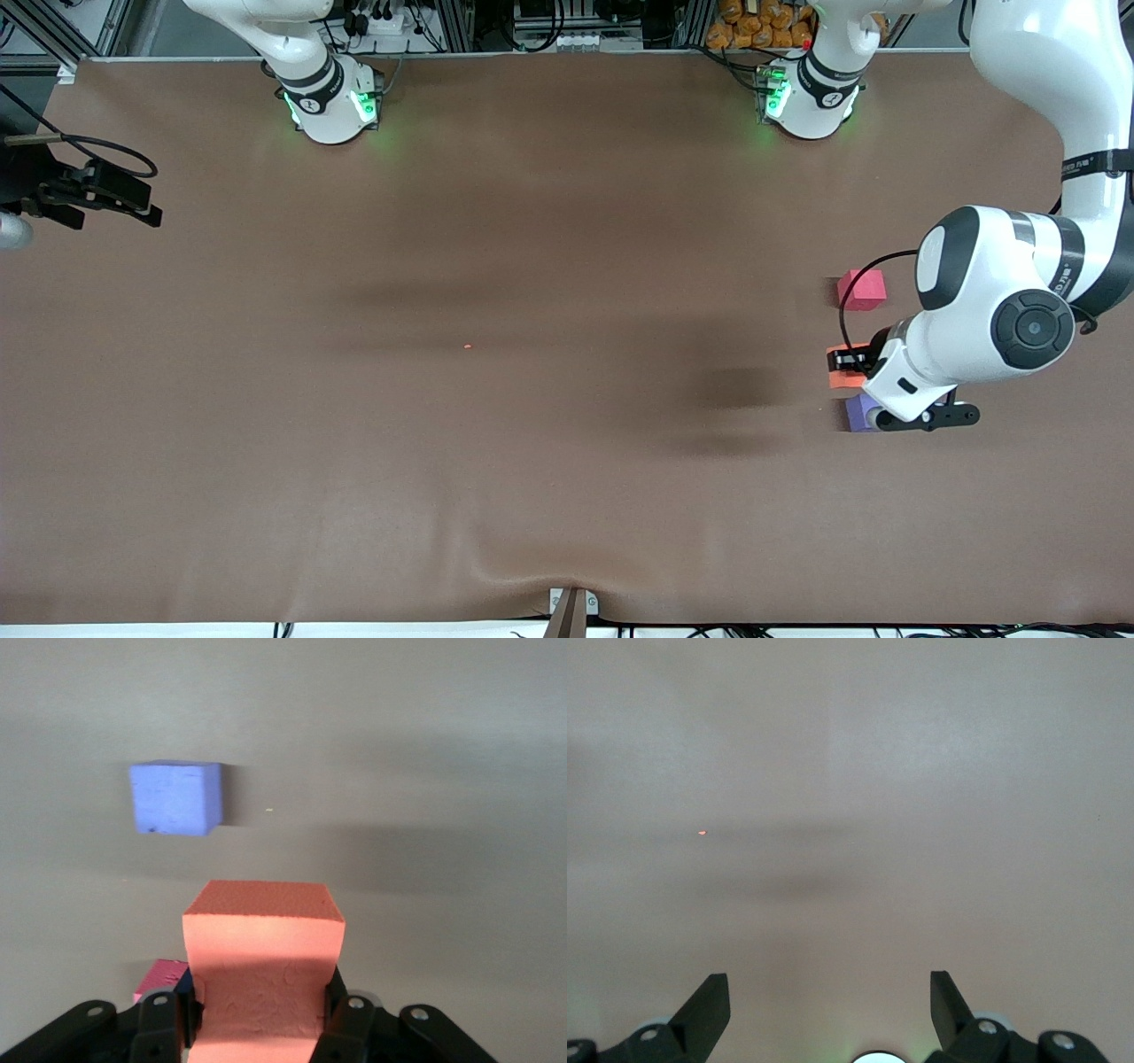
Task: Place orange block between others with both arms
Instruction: 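Lower the orange cube between the pink and blue cubes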
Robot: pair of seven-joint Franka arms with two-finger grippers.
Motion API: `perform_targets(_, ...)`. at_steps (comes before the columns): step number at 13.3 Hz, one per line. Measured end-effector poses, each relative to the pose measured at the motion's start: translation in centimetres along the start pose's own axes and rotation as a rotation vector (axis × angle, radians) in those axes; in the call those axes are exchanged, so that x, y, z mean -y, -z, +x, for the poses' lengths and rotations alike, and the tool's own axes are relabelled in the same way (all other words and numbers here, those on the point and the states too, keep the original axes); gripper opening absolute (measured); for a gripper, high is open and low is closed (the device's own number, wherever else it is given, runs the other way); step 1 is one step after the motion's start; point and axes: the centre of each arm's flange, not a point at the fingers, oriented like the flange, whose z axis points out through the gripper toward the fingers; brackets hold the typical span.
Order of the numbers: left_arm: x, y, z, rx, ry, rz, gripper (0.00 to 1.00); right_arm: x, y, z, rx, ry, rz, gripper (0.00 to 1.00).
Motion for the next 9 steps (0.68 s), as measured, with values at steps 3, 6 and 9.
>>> perform_targets(3,2.5,-4.2,-1.2,-0.055,0.018,-0.001,0.53,0.0,0.0,0.0,0.000,0.001,0.000,1.00)
perform_targets(6,5.1,-7.9,-2.6,-0.079,-0.021,-0.003,0.53,0.1,0.0,0.0,0.001,0.001,0.000,1.00)
perform_targets(9,7.4,-9.6,-3.0,-0.078,-0.038,-0.006,0.53,0.1,0.0,-0.1,0.004,0.001,0.000,1.00)
